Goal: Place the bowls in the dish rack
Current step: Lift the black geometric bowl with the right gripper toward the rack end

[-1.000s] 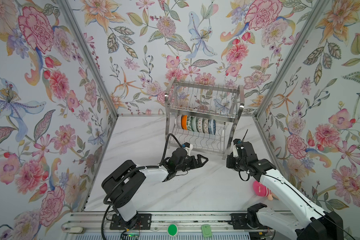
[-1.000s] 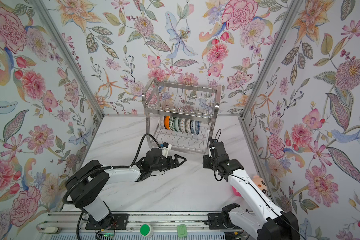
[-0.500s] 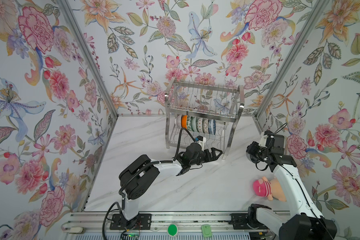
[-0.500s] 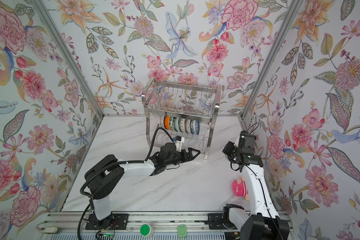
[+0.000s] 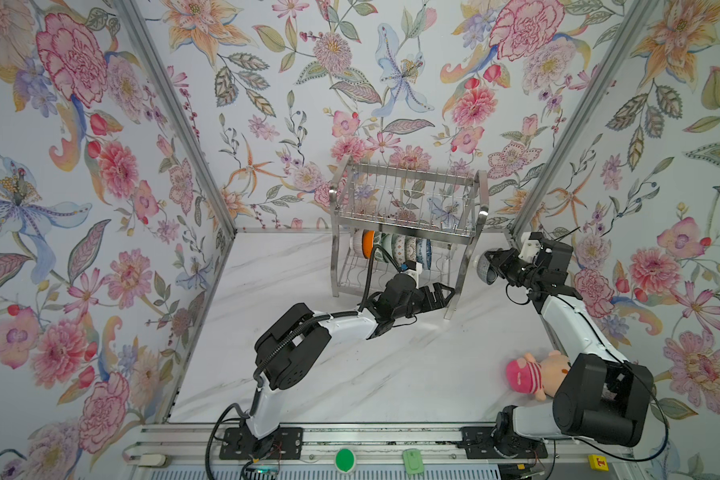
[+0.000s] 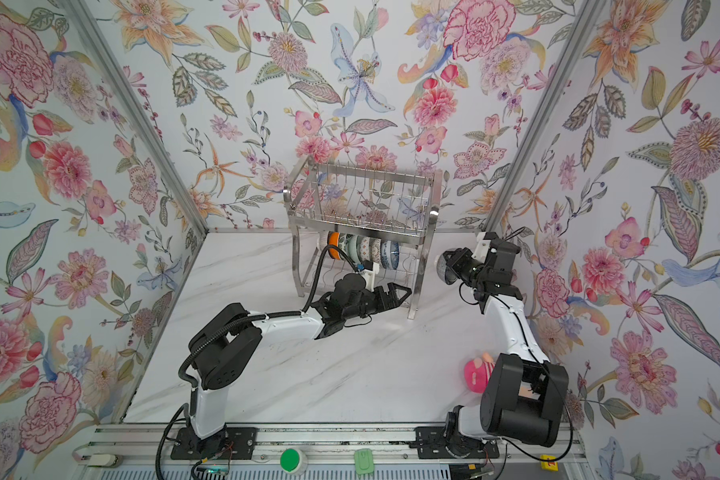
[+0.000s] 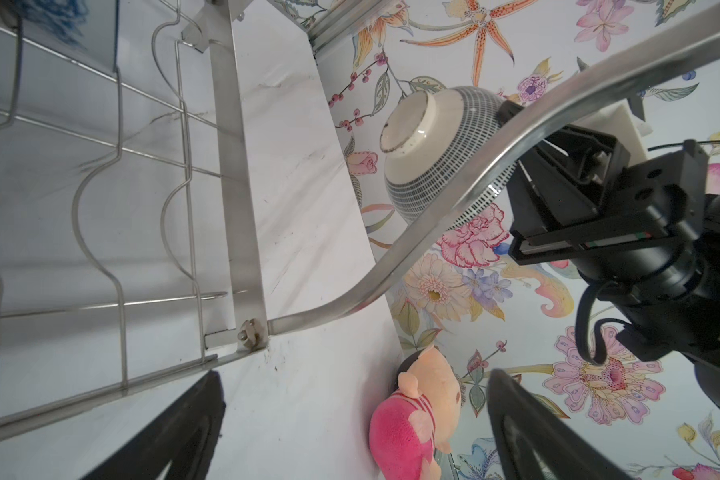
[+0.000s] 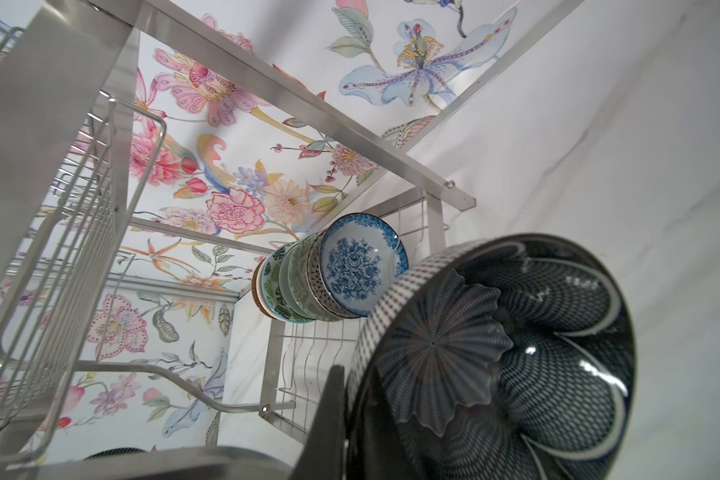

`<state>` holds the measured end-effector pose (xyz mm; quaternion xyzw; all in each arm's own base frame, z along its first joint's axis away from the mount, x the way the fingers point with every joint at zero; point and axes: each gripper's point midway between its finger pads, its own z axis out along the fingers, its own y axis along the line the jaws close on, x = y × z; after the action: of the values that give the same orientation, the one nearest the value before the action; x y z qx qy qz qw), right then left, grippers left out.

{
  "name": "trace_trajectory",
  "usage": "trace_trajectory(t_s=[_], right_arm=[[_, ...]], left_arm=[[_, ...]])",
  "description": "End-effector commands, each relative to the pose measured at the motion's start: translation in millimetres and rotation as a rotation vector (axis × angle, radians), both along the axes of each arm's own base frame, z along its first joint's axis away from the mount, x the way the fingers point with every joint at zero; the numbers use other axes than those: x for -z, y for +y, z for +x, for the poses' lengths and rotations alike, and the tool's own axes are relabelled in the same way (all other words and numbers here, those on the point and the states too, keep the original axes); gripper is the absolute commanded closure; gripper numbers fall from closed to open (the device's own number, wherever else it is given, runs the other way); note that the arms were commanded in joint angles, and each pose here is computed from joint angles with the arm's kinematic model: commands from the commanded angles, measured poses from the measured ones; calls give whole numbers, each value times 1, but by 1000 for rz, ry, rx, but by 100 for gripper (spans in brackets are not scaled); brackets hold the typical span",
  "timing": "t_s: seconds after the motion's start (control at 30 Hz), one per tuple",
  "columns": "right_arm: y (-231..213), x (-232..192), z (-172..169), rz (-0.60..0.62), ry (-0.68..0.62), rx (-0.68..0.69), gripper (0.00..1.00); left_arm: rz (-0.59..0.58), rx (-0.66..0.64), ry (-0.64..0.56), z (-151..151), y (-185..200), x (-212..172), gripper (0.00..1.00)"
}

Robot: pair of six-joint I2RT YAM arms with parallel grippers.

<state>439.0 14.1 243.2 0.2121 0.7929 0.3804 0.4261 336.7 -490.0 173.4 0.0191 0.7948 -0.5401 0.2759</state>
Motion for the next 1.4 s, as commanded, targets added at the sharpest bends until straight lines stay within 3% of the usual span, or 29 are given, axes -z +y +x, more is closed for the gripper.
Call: trace_trajectory(t_s=[0.0,0.4,0.93,1.37], right_arm=[[15,-59,17,49,-211,-87,100],[43,-58,50,191,-277,-190,100],[86,-39,70,336,-323,-294,100],[105,4,89,364,-272,-334,100]], left_arm=[[37,5,-18,3,-7,4,1],[60,-17,-24,14,8,1,1],[88,-39,-25,15,25,2,1],[100,-55,-22,16,39,4,1]])
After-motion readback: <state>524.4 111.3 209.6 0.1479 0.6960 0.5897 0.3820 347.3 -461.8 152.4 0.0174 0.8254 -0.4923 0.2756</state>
